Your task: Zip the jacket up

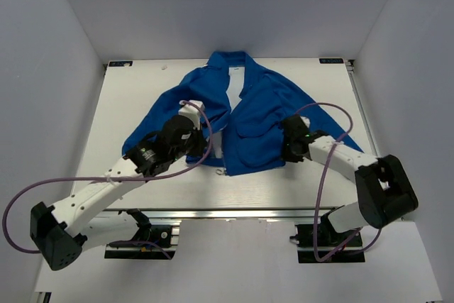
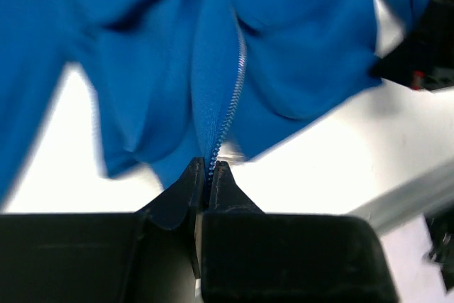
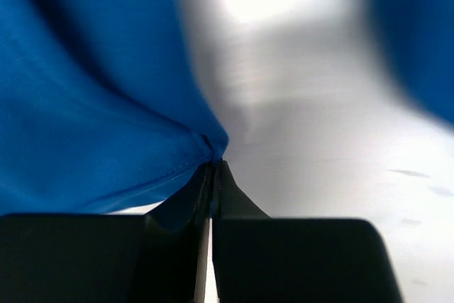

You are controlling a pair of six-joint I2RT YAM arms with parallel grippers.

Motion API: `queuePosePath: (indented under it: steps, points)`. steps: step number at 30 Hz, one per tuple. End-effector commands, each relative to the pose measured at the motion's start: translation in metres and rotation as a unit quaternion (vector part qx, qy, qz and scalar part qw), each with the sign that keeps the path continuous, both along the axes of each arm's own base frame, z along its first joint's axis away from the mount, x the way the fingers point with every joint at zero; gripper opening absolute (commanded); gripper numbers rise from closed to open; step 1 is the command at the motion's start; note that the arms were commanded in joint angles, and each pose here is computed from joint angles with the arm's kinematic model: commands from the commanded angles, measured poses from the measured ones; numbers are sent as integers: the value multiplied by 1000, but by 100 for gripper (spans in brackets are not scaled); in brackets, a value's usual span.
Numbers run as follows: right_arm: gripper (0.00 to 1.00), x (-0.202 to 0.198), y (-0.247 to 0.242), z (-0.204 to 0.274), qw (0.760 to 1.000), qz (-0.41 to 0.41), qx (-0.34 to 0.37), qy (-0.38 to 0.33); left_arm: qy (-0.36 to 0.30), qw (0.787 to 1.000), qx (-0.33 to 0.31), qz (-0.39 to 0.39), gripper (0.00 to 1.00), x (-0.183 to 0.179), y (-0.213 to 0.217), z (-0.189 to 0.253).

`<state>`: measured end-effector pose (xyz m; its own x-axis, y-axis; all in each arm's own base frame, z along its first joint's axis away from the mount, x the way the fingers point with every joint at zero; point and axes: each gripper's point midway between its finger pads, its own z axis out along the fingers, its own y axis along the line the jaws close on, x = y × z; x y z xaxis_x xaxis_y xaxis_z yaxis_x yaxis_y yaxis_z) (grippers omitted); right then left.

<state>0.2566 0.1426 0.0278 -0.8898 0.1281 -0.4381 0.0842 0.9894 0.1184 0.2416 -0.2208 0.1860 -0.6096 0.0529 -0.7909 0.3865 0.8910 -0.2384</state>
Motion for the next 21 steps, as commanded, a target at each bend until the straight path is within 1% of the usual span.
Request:
queuePosePath:
  steps: [1,2,4,6,8,9,10,11,12,13,15,17,18,19,20,21]
  points:
    - [0,6,-48,14,998,-45,-36,-21,-24,996,22,86,0,3,37,38]
    - [0,6,-51,20,998,-46,-35,-29,-24,995,30,89,0,2,40,42]
    - [0,4,-60,23,998,-47,-45,-26,-26,996,44,71,0,0,41,53]
    - [0,5,-66,24,997,-52,-55,-29,-19,999,39,22,0,-7,28,56]
    - [0,4,-61,21,998,-46,-44,-19,-6,999,29,-27,0,-14,12,51]
    - [0,3,-58,19,998,-41,-39,-15,12,998,16,-62,0,-23,0,46]
    - [0,5,-55,18,999,-40,-30,-15,30,997,17,-74,0,-27,-6,36]
    - [0,3,-55,13,999,-41,-31,-7,34,995,6,-91,0,-30,-15,35]
    - [0,4,-54,11,999,-40,-29,-5,51,989,-4,-135,0,-47,-31,31]
    - [0,4,-51,9,999,-39,-23,-2,55,988,-6,-144,0,-50,-37,28]
    - [0,2,-52,2,999,-41,-24,9,41,983,-37,-177,0,-54,-58,38]
    - [0,3,-51,3,999,-28,-27,9,24,984,-45,-170,0,-46,-62,53]
    - [3,4,-48,7,1000,-13,-21,2,21,988,-45,-147,0,-41,-60,58]
    - [10,4,-40,11,1000,14,-1,-7,0,995,-31,-94,0,-24,-48,63]
    - [32,16,-32,32,996,58,14,-64,-9,997,-30,-72,0,-19,-42,70]
    - [39,16,-21,44,991,91,39,-88,-17,999,-28,-29,0,-10,-33,72]
